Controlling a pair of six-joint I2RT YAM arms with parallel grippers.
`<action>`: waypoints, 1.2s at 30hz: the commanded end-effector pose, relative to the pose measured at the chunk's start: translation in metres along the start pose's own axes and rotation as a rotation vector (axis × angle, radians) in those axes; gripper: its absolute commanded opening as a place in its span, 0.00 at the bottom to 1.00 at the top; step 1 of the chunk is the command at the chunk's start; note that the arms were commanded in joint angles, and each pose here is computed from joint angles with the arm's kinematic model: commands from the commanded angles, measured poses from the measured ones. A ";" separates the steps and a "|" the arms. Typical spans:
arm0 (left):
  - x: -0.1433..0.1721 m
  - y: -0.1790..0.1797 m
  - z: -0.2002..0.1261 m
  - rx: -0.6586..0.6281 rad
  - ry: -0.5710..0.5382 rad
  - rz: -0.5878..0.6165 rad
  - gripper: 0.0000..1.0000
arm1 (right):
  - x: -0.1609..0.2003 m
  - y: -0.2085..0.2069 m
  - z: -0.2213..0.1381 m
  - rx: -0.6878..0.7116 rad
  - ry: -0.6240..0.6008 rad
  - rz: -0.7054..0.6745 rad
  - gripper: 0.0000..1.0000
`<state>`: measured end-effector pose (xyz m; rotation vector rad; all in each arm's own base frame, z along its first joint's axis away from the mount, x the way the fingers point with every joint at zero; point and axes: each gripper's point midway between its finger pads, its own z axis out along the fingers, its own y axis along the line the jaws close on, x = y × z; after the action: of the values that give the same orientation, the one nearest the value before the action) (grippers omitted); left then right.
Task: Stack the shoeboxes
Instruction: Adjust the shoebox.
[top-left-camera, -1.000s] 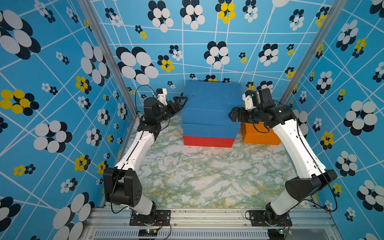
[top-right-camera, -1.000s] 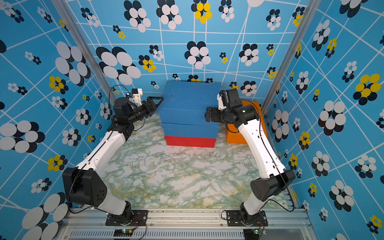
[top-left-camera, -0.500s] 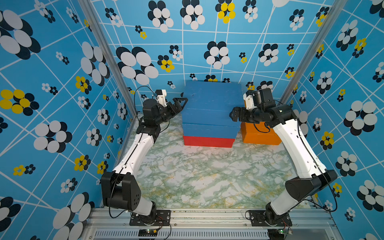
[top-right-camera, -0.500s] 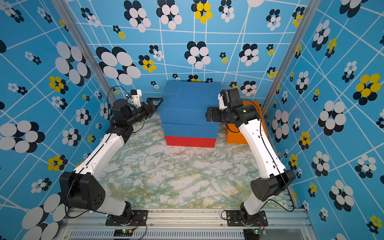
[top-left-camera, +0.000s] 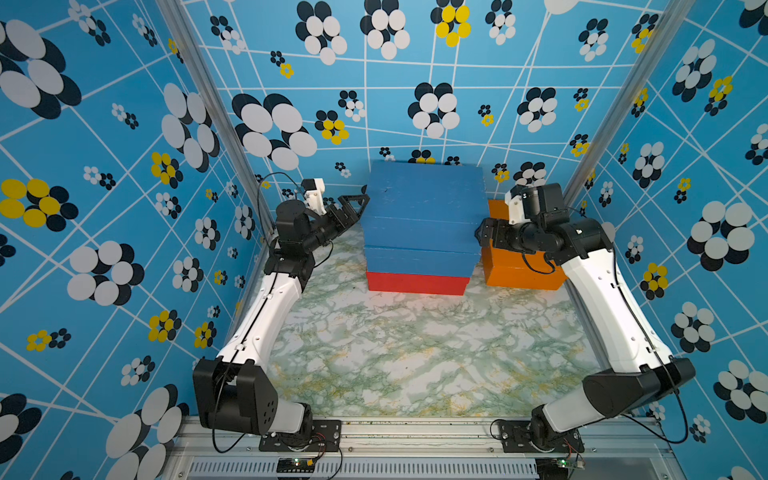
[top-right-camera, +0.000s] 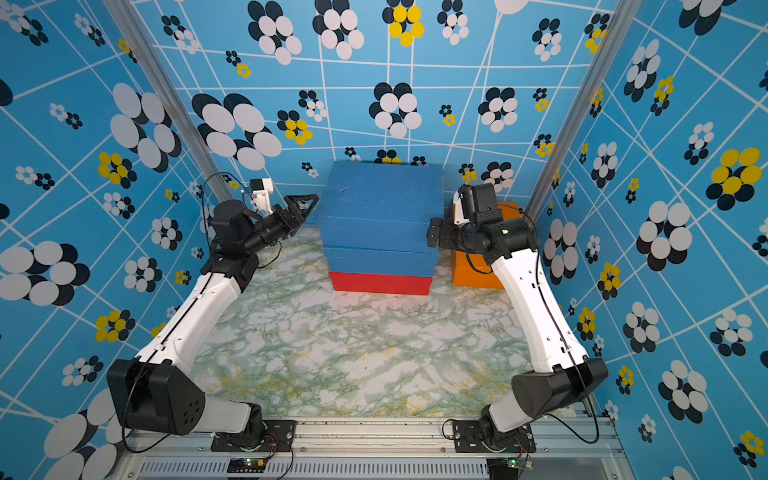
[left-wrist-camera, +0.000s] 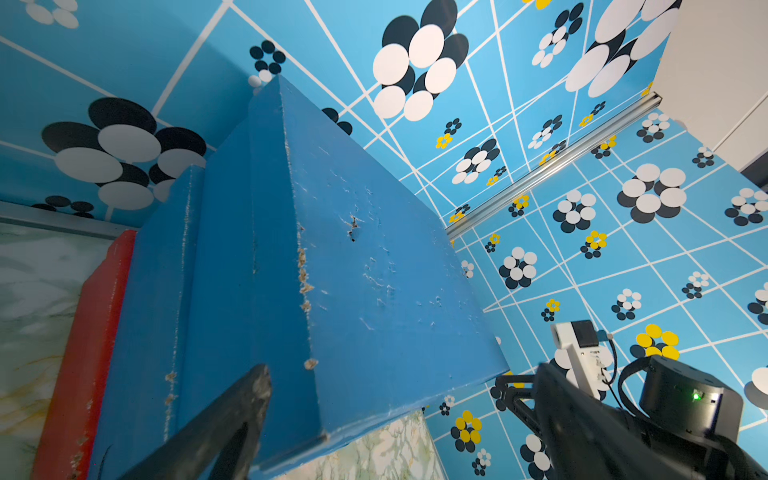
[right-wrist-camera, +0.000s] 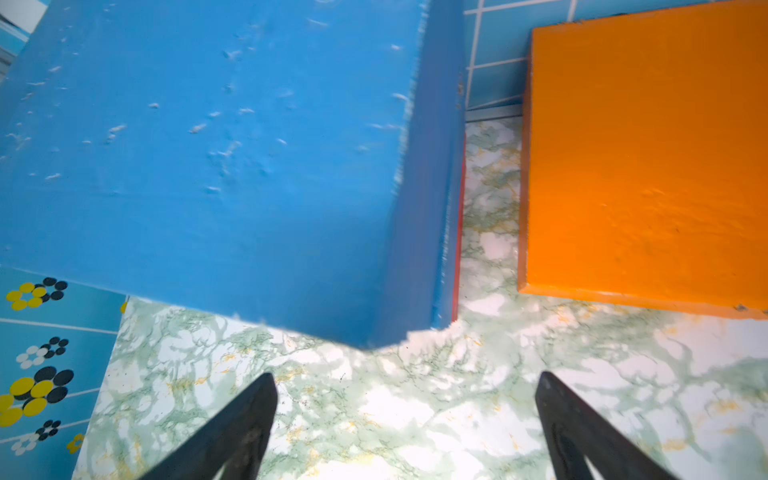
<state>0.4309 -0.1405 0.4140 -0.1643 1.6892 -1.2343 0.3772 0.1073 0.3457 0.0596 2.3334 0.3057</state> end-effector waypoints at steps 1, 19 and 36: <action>-0.010 -0.009 -0.016 0.000 -0.041 0.039 1.00 | 0.009 -0.019 -0.016 0.047 -0.045 0.044 0.99; 0.021 0.029 -0.046 -0.128 -0.029 0.066 1.00 | 0.110 -0.114 0.036 0.283 0.076 0.208 0.99; 0.041 0.047 -0.060 -0.165 -0.017 0.058 0.99 | 0.050 -0.152 0.088 0.298 0.000 0.248 0.99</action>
<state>0.3913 -0.1104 0.3426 -0.2535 1.7973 -1.0821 0.3939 -0.0113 0.2034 0.5186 2.4056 0.0753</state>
